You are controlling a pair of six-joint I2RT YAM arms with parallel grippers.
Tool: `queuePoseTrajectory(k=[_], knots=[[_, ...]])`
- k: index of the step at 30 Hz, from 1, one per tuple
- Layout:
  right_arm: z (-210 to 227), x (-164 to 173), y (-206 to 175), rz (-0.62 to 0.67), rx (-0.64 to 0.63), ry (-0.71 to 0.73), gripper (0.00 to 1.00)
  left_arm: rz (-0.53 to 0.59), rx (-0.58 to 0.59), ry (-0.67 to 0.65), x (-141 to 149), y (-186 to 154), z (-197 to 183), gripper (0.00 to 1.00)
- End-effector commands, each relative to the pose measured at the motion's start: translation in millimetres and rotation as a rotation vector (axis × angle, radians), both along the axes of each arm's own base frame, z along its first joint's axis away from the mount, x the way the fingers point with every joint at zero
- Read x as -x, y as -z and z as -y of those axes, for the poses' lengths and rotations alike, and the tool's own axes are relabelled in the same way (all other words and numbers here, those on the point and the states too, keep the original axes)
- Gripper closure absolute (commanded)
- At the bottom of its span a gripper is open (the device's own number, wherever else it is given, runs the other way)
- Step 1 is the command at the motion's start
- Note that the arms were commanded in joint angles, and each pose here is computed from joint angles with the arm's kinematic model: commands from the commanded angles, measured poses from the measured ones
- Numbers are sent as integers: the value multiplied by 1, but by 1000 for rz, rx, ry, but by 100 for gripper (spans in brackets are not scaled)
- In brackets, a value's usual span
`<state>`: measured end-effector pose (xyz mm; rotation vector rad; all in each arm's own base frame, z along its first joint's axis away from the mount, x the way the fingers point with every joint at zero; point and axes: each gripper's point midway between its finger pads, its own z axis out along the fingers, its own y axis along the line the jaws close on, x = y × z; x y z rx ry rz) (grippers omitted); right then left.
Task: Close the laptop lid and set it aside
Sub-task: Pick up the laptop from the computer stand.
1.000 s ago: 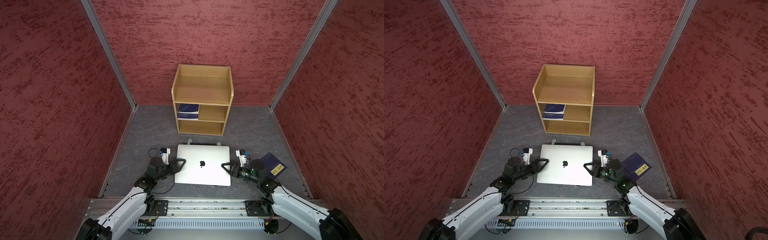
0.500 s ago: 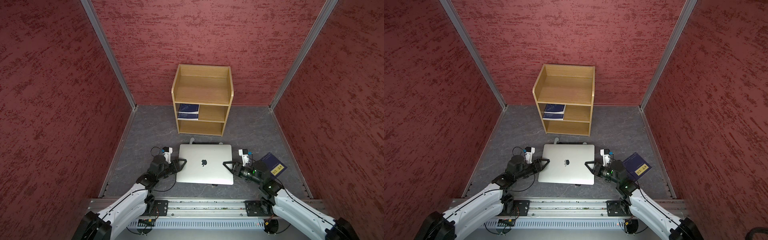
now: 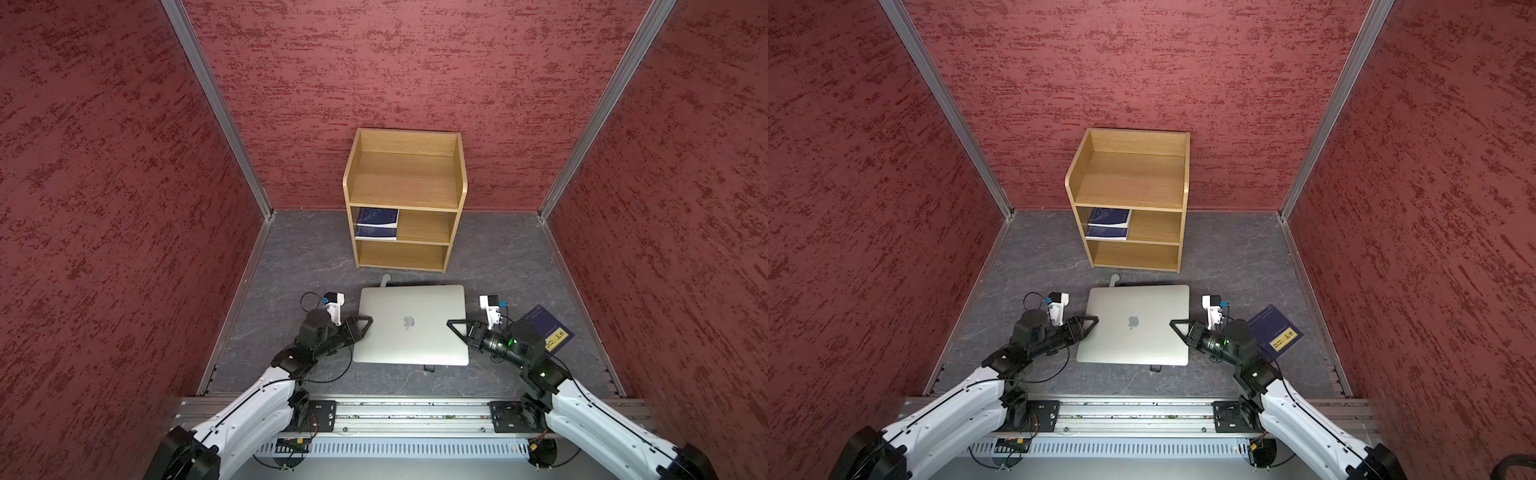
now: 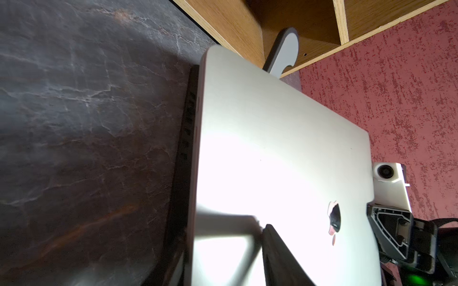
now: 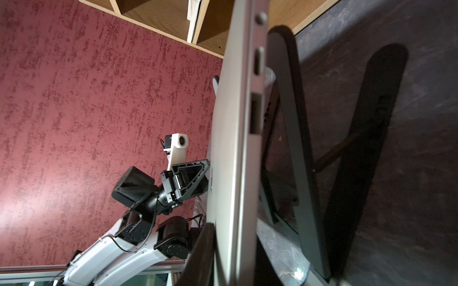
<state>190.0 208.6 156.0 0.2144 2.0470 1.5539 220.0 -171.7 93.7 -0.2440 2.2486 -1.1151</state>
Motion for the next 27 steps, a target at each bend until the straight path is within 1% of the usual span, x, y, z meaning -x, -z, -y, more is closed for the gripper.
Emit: queuePoseTrajectory(k=[1, 7, 10, 16, 18, 24, 27], knots=[[-11, 6, -43, 122, -62, -67, 82, 28, -10, 21, -1, -11, 4, 53], [-13, 8, -47, 113, -85, -76, 92, 24, -16, 17, 0, -11, 3, 52], [-13, 8, -51, 109, -99, -73, 100, 27, -13, 13, -1, -13, 2, 51], [-12, 8, -62, 103, -128, -60, 100, 41, -28, 16, -1, -24, 1, 49], [-12, 8, -69, 104, -144, -59, 100, 56, -28, 17, -1, -32, 0, 44], [-7, 8, -92, 111, -202, -35, 100, 120, -41, -12, 1, -67, -9, 23], [-5, 9, -103, 118, -213, -28, 100, 169, -86, -37, 3, -95, -20, 18]])
